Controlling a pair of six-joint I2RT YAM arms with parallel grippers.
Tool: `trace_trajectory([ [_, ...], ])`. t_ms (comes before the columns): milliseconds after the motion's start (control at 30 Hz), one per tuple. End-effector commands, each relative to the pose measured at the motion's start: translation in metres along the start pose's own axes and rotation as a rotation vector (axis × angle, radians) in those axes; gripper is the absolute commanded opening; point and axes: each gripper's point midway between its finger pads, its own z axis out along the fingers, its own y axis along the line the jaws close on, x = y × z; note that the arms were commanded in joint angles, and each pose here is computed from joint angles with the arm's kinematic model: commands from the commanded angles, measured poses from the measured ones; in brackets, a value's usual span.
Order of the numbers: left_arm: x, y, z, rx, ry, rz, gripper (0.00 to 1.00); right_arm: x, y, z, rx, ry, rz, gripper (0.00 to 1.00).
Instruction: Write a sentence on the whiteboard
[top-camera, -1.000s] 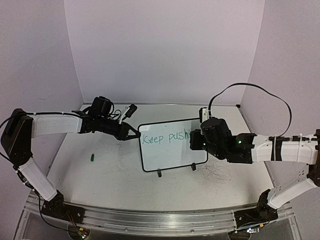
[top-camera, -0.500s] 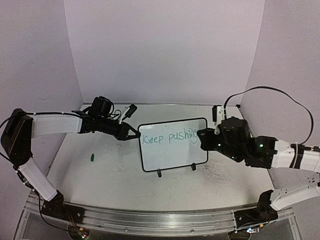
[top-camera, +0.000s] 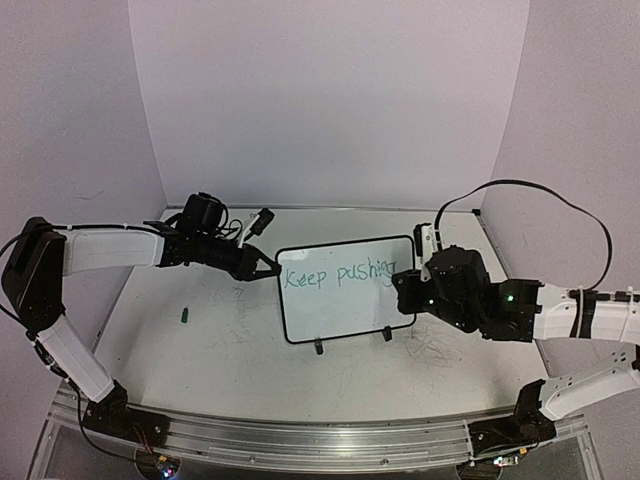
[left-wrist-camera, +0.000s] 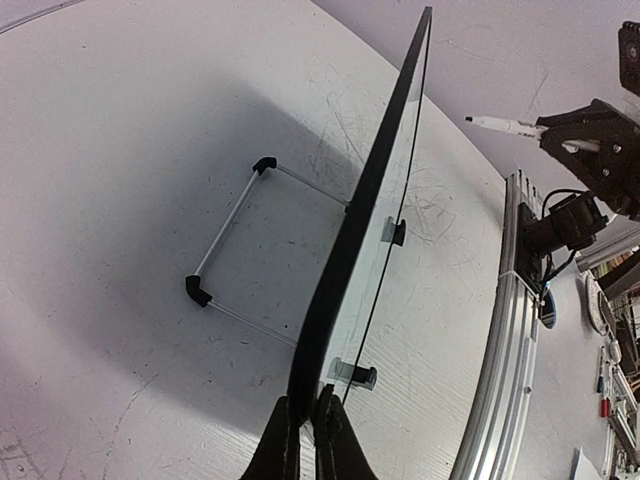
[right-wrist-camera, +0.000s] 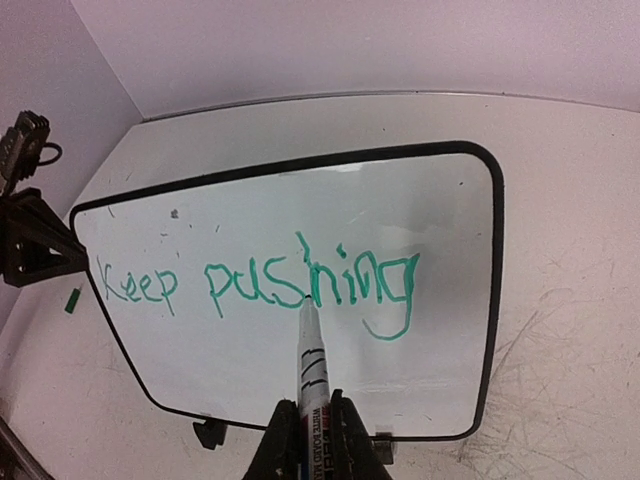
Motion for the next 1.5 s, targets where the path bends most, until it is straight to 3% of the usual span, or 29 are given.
trace_trajectory([
  [0,-0.017,0.005,-0.009,-0.065,-0.042,0.028,0.00,-0.015,0.026,0.000,-0.056,-0.056,-0.024,0.00],
  [600,-0.017,0.004,-0.004,-0.064,-0.035,0.009,0.00,0.027,0.093,0.021,-0.219,0.042,-0.068,0.00],
  [1467,-0.023,0.002,-0.007,-0.075,-0.045,0.001,0.00,0.032,0.116,0.027,-0.240,0.050,-0.098,0.00],
])
